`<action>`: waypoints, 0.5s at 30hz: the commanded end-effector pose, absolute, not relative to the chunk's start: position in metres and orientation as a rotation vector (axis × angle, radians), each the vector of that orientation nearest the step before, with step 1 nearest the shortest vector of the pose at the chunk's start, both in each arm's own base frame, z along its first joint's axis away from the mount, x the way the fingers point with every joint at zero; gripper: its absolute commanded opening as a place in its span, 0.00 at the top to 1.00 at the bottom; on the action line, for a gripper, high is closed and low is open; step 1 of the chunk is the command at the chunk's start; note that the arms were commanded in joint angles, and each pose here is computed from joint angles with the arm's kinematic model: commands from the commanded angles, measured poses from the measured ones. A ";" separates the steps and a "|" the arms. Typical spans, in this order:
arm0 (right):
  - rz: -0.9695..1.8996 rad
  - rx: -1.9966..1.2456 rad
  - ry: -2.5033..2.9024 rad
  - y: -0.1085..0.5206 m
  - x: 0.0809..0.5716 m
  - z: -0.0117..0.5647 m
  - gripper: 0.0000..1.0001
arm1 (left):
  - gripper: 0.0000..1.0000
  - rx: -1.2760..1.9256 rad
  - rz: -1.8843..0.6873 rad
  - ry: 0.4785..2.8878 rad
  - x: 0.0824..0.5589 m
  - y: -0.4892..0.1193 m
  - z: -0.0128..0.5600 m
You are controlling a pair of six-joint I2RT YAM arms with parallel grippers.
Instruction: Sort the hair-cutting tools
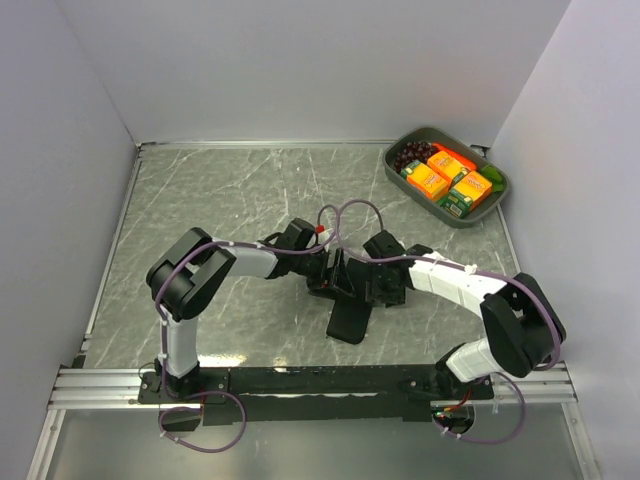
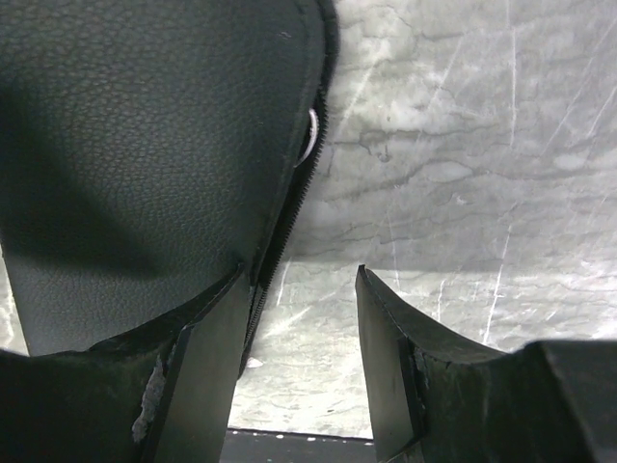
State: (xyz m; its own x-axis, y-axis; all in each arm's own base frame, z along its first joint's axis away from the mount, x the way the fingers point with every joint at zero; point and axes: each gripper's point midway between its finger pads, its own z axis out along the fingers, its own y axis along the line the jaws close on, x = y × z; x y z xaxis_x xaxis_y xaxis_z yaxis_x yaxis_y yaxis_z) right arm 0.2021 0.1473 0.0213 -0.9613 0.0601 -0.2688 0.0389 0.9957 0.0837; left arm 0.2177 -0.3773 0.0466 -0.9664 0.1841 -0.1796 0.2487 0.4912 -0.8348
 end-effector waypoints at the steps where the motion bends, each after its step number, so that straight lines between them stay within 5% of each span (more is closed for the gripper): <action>1: 0.009 0.136 2.976 0.118 0.169 0.005 0.45 | 0.18 0.417 -1.401 2.729 0.213 -0.368 0.009; 11: 0.050 0.225 2.964 0.110 0.166 0.013 0.44 | 0.18 0.458 -1.434 2.787 0.201 -0.379 -0.015; 15: 0.053 0.225 2.966 0.111 0.166 0.014 0.44 | 0.34 0.468 -1.440 2.790 0.200 -0.386 -0.019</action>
State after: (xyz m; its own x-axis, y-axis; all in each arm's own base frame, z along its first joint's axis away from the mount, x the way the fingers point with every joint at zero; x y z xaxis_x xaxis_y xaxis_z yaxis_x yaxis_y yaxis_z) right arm 0.1754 0.1180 0.0116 -0.9744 0.1332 -0.1810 0.1240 0.9904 0.0612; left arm 0.2143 -0.3986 0.0425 -0.9481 0.2652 -0.1753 0.2724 0.3931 -0.8782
